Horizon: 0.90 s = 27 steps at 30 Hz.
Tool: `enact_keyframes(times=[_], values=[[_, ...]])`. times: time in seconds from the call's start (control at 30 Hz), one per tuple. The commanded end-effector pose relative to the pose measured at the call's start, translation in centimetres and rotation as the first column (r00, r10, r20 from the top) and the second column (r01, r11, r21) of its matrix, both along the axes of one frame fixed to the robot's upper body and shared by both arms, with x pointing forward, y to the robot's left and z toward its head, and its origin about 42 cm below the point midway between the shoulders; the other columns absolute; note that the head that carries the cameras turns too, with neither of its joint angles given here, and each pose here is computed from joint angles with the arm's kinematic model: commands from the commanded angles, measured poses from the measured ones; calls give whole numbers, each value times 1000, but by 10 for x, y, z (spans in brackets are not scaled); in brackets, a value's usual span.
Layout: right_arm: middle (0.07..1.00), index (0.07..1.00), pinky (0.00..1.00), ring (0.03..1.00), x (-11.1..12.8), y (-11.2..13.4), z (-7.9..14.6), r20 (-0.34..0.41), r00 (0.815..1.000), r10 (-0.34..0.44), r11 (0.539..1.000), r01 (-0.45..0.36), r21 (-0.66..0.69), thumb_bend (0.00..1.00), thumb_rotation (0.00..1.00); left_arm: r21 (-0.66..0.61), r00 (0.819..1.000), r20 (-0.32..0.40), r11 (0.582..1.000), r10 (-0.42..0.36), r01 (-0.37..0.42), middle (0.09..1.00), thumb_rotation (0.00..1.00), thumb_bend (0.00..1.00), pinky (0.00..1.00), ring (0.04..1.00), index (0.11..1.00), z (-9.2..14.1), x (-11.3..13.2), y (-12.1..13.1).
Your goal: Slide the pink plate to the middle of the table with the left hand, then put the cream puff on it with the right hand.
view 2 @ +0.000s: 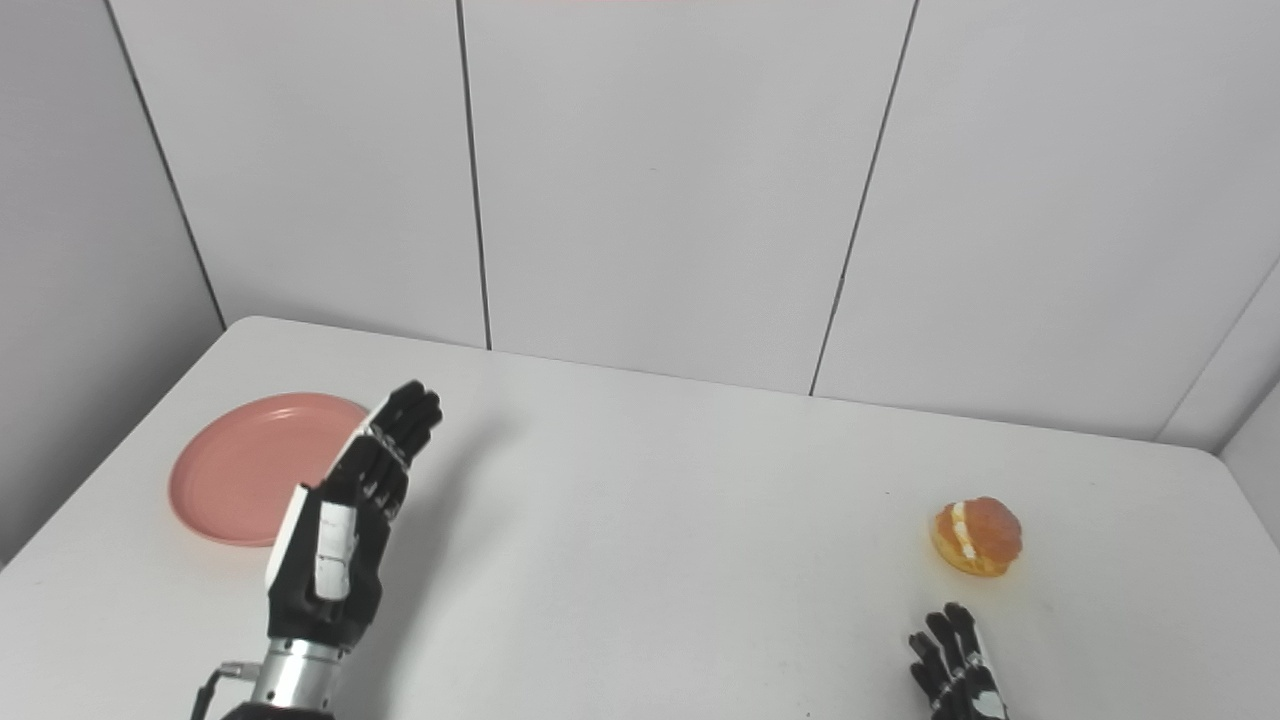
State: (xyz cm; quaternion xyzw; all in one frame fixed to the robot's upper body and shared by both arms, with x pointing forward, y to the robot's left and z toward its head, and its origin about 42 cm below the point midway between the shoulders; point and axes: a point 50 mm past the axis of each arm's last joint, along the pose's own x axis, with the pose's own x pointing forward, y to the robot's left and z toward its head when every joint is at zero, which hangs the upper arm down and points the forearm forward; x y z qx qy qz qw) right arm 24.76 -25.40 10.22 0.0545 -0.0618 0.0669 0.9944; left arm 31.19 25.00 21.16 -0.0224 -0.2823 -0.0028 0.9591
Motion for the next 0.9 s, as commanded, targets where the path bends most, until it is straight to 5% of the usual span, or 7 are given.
enact_keyframes(times=[0.0,0.33,0.87], values=[[972,986,973,955,-10,-5,-13,-70,997,-23,1000,22,-10,851,1000,8,998,47,999,30,-31,907,904,917,1000,927,814,7,5,15],[965,982,949,943,-12,-6,-12,-77,997,-20,1000,19,-18,868,1000,142,976,168,976,142,-166,894,924,934,903,894,845,58,59,80],[961,981,941,937,-14,-5,-11,-87,996,-15,1000,14,-17,841,1000,173,918,78,902,389,-396,882,926,987,898,894,855,44,102,179]])
